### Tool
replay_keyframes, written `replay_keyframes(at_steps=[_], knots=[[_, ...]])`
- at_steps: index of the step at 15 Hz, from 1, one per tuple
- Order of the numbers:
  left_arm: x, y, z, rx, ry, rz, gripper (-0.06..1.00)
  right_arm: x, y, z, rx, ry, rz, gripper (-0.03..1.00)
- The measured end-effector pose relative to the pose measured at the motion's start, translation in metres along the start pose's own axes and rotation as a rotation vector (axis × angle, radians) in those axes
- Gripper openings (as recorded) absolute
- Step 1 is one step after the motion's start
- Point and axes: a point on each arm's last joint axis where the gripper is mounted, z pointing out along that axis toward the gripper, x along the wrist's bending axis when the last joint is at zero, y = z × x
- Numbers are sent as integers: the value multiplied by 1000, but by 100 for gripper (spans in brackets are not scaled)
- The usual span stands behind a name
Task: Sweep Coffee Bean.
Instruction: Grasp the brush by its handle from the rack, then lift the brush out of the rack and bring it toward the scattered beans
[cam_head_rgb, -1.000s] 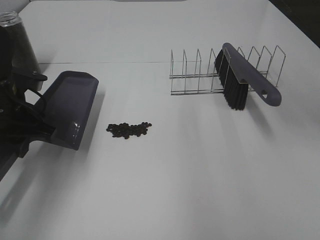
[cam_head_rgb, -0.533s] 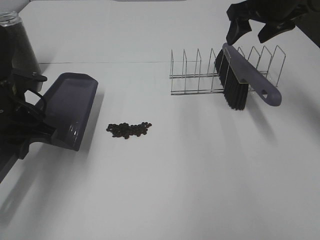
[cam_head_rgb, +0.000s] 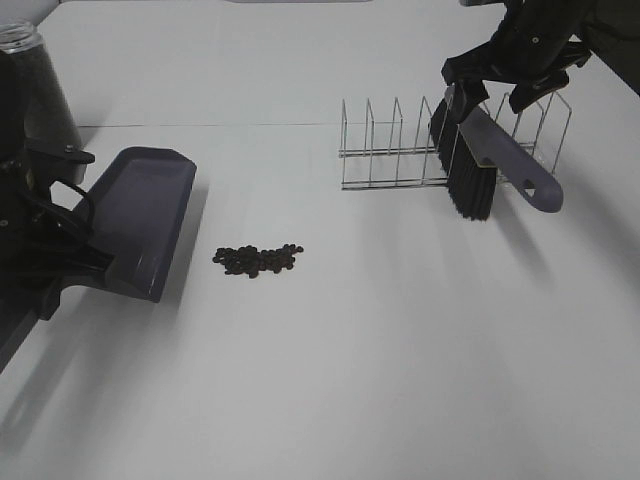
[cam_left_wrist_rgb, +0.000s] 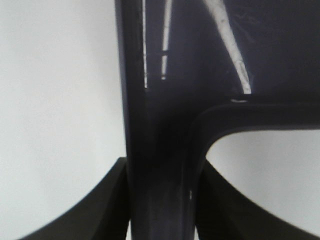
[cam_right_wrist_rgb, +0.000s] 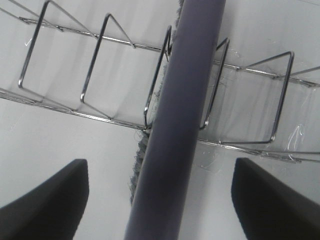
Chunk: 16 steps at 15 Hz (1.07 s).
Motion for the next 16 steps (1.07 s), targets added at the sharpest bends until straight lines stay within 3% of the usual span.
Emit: replay_keyframes(at_steps=[7, 10, 12, 16], knots=[[0, 0, 0, 1, -4, -3, 31, 2, -14, 59, 88, 9, 11, 68], [-1, 0, 0, 4, -9, -7, 31, 1, -15, 65, 79, 2, 33, 65], [-1, 0, 0, 5, -12, -10, 31, -1, -15, 65, 80, -21, 47, 57], [-1, 0, 0, 7, -13, -12, 31, -2, -16, 65, 92, -65, 84, 57]])
